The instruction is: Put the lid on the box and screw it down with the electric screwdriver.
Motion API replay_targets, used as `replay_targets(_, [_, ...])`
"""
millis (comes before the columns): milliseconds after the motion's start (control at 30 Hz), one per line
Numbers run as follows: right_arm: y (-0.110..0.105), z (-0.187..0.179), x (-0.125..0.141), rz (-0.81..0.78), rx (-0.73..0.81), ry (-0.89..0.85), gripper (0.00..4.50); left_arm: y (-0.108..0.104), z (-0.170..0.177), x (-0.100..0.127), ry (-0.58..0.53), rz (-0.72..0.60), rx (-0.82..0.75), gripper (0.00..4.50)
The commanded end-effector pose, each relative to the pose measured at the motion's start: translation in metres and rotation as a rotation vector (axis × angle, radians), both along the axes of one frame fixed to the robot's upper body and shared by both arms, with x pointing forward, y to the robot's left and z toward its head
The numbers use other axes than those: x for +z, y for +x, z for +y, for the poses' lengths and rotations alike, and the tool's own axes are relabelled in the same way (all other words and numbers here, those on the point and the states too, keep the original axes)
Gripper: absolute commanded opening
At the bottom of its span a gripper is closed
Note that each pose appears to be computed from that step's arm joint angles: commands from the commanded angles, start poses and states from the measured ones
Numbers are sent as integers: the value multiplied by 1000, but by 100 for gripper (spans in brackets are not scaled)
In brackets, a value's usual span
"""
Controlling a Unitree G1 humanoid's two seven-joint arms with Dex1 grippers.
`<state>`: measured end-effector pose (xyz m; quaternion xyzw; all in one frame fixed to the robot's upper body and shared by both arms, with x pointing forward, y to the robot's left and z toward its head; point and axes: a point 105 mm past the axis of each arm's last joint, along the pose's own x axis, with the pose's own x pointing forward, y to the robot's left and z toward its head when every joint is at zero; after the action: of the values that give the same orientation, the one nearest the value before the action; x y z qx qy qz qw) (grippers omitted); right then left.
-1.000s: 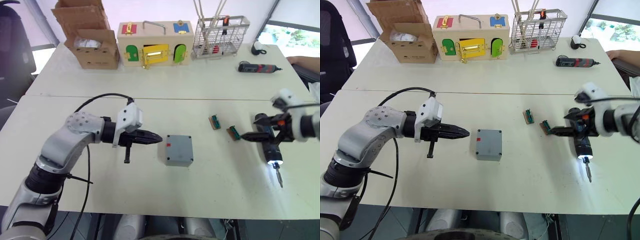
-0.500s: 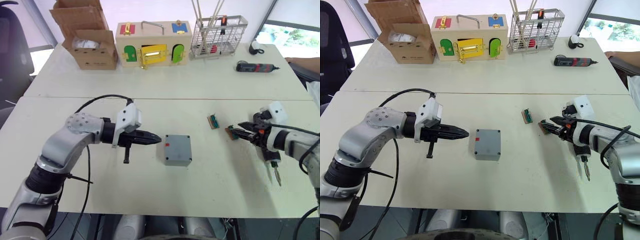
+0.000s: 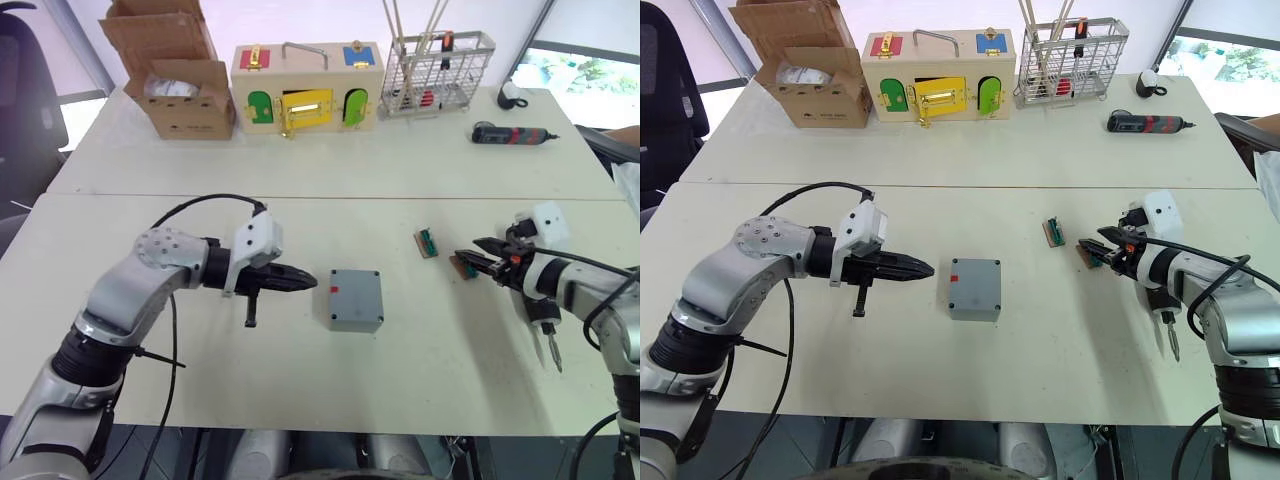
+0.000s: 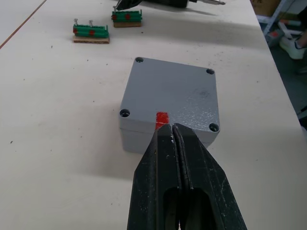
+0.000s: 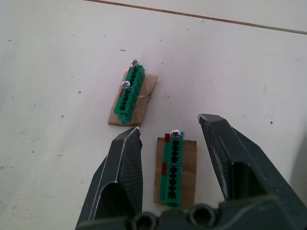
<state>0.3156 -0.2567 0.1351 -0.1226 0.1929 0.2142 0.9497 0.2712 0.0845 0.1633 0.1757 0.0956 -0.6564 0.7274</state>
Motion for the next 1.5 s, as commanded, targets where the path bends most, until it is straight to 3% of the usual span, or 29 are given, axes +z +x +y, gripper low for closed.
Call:
replay_targets(33, [4, 0, 9, -42, -2, 1, 219, 0, -2, 8, -10, -34, -6, 0])
replay_targets(133, [5, -1, 5, -39, -7, -8, 128, 2, -2, 6, -3, -38, 7, 0])
replay_targets(233, [8, 0, 4, -40, -12, -4, 5, 3, -2, 6, -2, -44, 13, 0])
replay_targets(567, [8, 0, 8, -56, -13, 2, 5, 4, -3, 7, -7, -47, 19, 0])
replay_targets(933, [1, 18, 61, -176, 21, 8, 5, 5, -6, 10, -32, -39, 15, 0])
replay_targets(1100, [-13, 67, 85, -219, 191, 62, 5, 2, -6, 16, -59, -30, 1, 0])
replay_targets(1233, [-38, 111, 74, -173, 385, 74, 5, -4, -6, 15, -49, -18, -20, 0])
replay_targets(1500, [-51, 129, 48, -115, 453, 62, 5, -6, -1, 2, -19, 1, -16, 0])
